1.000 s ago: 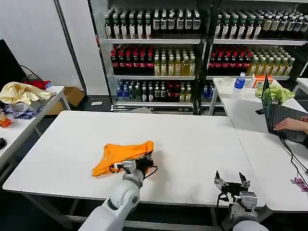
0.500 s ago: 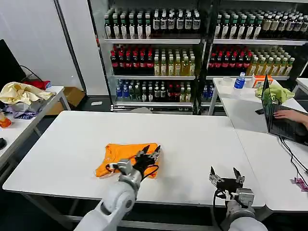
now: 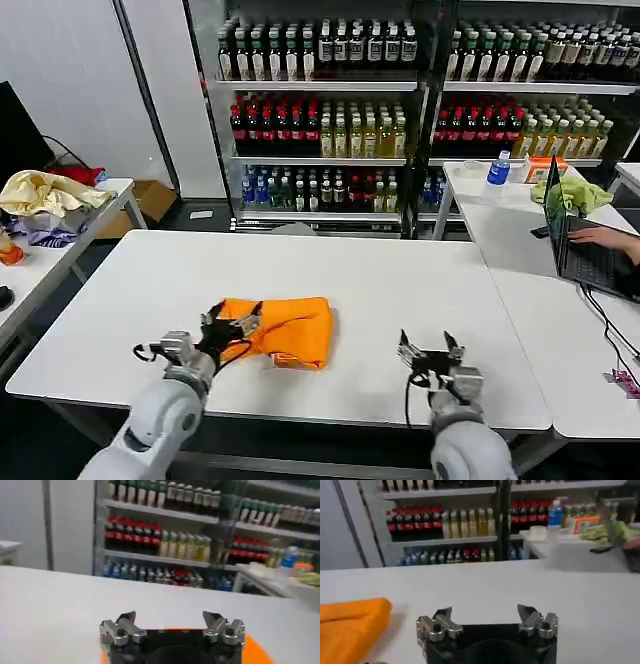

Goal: Fold and organize the clothes.

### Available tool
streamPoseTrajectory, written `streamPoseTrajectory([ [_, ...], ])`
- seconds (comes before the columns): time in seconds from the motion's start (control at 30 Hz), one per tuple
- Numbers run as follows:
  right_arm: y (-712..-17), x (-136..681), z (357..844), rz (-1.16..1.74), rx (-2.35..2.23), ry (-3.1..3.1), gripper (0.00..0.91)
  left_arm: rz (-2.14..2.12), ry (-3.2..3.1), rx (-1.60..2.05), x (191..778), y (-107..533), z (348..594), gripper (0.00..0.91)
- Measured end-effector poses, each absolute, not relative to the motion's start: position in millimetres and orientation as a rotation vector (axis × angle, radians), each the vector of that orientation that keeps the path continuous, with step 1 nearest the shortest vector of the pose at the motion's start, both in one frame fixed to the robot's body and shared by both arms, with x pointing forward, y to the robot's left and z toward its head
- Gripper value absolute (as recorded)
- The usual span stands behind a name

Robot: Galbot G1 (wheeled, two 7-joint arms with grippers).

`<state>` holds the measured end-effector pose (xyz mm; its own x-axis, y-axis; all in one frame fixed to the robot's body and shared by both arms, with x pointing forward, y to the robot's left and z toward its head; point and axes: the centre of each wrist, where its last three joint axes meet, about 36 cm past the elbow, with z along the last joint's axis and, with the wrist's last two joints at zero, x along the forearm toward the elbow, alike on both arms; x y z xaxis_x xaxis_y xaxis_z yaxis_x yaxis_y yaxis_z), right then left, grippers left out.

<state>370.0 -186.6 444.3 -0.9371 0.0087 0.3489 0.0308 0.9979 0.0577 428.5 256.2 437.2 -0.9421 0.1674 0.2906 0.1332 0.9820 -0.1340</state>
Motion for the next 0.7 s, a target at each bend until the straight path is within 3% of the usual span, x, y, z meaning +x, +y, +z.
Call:
streamPoseTrajectory([
  [0.7, -54.9, 443.8, 440.8, -0.399, 0.263, -2.541, 0.907, 0.142, -2.834, -0.092, 422.6, 304.1, 445.6, 0.907],
])
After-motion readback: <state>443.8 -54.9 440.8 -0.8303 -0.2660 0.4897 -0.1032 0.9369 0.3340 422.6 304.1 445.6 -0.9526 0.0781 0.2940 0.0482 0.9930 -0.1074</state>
